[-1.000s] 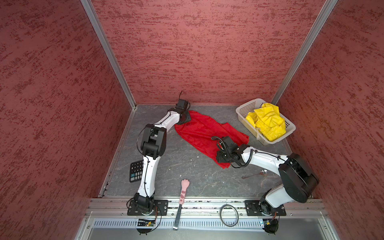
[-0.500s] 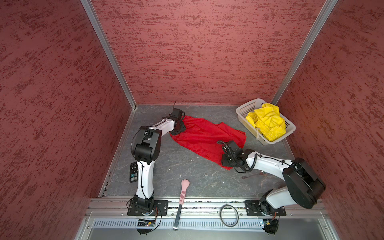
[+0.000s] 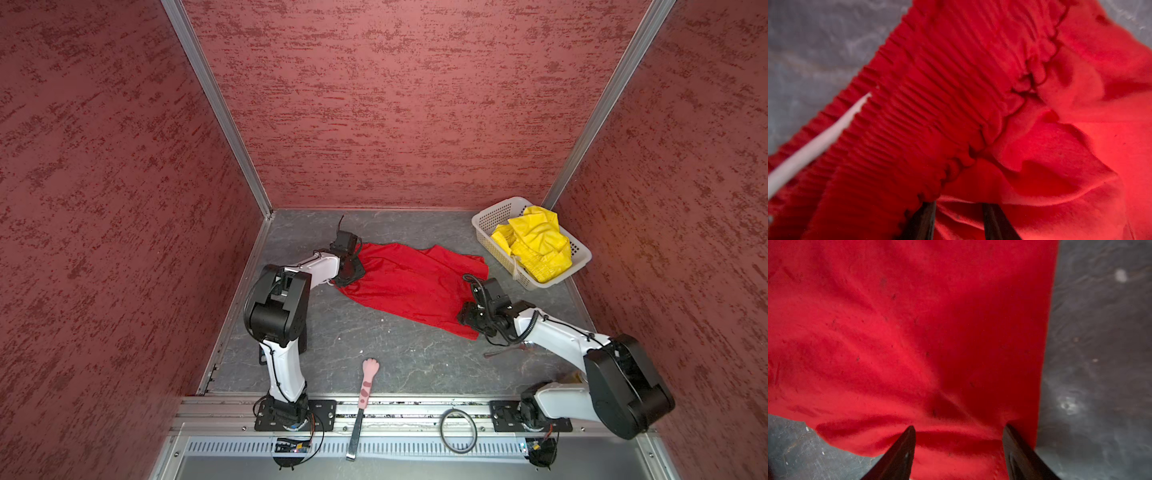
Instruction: Fold and stack the shorts
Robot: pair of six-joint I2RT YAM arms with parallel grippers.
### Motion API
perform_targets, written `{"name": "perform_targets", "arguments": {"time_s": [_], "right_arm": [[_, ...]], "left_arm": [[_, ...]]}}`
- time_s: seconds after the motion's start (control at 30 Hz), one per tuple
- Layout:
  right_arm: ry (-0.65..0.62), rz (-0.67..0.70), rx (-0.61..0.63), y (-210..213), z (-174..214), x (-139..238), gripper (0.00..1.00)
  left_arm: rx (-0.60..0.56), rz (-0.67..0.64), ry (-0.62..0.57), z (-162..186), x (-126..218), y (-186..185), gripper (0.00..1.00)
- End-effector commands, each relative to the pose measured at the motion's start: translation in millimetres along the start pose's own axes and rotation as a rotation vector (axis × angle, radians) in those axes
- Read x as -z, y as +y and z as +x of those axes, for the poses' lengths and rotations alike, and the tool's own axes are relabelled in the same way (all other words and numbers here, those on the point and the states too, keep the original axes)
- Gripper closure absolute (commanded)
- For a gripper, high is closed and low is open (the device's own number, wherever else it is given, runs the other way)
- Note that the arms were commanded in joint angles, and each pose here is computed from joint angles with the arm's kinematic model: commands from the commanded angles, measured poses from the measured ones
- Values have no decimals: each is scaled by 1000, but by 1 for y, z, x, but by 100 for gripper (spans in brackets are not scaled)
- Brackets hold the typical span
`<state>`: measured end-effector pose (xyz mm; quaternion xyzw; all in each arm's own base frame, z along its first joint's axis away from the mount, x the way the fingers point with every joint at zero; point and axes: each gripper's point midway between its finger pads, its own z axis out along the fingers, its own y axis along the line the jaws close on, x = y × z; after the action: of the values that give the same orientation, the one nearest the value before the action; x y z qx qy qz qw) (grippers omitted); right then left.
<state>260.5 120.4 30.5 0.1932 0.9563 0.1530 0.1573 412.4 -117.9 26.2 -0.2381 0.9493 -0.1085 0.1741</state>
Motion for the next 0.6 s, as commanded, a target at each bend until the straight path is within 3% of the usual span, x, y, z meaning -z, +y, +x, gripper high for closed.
{"name": "perform_targets", "arguments": {"time_s": [0.0, 0.1, 0.17, 0.23, 0.33, 0.43, 0.57], "right_arm": [[-14, 96, 10, -6, -17, 15, 33], [-132, 33, 177, 52, -50, 46, 31], [-206, 16, 332, 97, -57, 62, 27], [-229, 16, 464, 134, -51, 65, 23], [-268, -18, 659, 189, -30, 59, 18], [-263, -138, 802, 242, 5, 50, 13], [-289, -272, 951, 296, 47, 45, 6]], "left_arm": [[56, -157, 156, 57, 8, 36, 54], [108, -105, 179, 77, 28, 25, 46], [134, -62, 153, 80, 44, 21, 43], [162, 1, 118, 76, 60, 16, 33], [219, 165, 71, 57, 87, 9, 24], [281, 284, 1, 27, 120, 16, 17], [347, 303, -154, -12, 168, 52, 12]]}}
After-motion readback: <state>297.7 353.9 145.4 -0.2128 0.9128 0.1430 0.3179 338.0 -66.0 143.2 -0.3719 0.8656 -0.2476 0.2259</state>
